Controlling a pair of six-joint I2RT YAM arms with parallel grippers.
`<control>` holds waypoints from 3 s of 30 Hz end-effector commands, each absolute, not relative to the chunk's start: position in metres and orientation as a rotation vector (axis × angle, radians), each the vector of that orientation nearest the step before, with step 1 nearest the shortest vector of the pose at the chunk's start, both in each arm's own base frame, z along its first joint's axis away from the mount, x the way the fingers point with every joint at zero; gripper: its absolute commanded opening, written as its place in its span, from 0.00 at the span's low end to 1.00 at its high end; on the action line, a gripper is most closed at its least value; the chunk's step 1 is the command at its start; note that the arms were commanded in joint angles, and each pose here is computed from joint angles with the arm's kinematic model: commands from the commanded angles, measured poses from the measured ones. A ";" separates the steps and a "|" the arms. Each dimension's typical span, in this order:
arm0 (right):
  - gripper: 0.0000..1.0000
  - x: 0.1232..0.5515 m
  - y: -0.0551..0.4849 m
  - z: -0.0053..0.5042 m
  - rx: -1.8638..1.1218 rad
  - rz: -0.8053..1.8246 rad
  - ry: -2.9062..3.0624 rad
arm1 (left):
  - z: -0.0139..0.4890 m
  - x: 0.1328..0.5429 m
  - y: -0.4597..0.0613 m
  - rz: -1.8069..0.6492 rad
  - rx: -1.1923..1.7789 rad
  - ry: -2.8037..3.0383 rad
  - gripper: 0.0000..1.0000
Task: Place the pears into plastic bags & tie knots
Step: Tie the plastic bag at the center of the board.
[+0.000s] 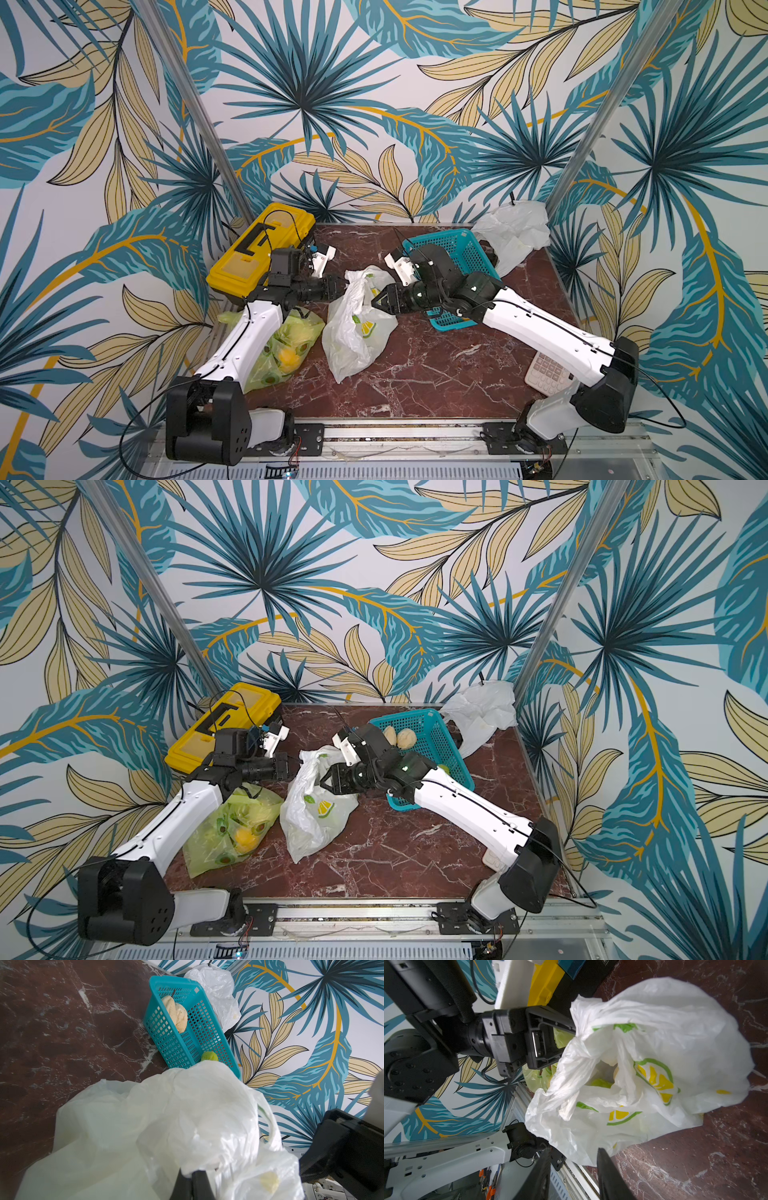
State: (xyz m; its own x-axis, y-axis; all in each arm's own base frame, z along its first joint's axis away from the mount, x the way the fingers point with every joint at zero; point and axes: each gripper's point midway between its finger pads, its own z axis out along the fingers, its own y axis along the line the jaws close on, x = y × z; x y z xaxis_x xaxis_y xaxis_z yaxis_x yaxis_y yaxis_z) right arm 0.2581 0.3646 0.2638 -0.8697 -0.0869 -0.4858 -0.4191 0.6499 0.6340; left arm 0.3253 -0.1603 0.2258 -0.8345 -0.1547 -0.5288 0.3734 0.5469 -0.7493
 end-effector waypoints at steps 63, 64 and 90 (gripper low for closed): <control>0.52 0.329 0.383 0.250 -0.458 1.252 2.439 | 0.292 0.317 -0.196 -1.361 0.355 2.149 0.00; 0.41 0.331 0.382 0.248 -0.446 1.253 2.438 | 0.294 0.317 -0.196 -1.373 0.358 2.143 0.00; 0.15 0.342 0.390 0.247 -0.327 1.514 2.258 | 0.288 0.309 -0.155 -1.305 0.195 1.975 0.51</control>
State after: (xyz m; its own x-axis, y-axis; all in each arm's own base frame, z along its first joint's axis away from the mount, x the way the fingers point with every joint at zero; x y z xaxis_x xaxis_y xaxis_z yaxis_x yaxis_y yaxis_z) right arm 0.3465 0.3930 0.2444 -0.8992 0.0409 -0.4356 -0.3859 0.3947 0.8338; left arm 0.3114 -0.1665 0.2667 -0.7660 -0.2273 -0.6013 0.4535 0.4717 -0.7562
